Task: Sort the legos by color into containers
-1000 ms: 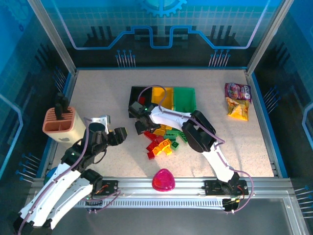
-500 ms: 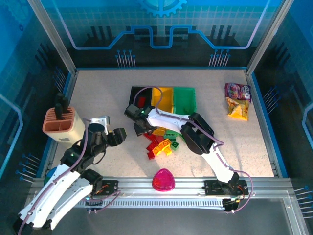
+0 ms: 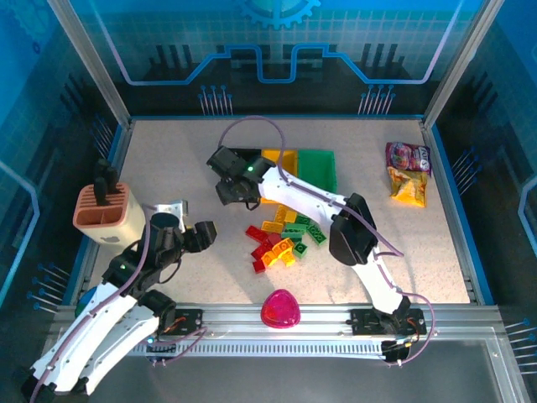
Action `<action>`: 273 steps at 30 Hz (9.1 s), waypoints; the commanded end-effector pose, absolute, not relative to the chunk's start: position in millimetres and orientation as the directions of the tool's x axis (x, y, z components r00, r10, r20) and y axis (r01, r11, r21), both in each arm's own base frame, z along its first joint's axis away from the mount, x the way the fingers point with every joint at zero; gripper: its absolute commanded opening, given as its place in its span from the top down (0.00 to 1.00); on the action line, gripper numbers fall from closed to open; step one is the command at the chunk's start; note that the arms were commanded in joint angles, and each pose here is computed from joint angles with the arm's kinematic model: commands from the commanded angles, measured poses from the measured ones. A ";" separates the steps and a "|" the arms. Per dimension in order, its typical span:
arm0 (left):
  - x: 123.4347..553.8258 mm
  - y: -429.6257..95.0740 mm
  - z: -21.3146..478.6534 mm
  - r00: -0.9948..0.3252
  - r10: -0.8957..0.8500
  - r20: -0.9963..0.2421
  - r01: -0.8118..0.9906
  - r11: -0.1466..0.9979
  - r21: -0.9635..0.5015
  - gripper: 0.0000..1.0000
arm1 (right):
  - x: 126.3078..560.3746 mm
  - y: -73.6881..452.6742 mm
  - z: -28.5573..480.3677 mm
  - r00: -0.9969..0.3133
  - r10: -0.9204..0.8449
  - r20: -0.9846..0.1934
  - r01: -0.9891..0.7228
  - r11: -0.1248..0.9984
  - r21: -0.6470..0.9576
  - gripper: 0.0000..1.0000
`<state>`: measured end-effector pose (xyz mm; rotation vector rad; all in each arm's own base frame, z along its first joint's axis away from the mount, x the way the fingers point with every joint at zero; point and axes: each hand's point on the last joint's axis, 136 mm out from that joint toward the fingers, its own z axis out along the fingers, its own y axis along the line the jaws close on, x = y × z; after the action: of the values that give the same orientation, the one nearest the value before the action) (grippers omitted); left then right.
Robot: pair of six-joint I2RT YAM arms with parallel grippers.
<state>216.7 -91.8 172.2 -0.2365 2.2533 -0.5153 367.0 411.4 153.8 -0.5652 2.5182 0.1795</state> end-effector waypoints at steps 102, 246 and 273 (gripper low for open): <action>276.7 -173.2 121.2 -0.850 -0.099 -0.517 0.059 0.958 -0.281 0.68 | 288.2 171.4 148.1 -0.820 -0.076 -0.567 -0.182 0.974 0.134 0.03; 352.5 -171.7 116.8 -0.900 -0.076 -0.429 -0.019 0.990 -0.137 0.60 | 254.2 140.3 120.7 -0.815 -0.020 -0.579 -0.164 0.966 0.198 0.03; 467.8 -155.5 139.9 -0.903 -0.060 -0.426 -0.025 0.996 -0.089 0.22 | 237.5 123.0 132.4 -0.803 -0.004 -0.596 -0.147 0.970 0.191 0.02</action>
<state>470.1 -159.7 136.1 -0.0821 2.6715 -0.1336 241.4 131.6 135.3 -0.1402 2.4755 0.3201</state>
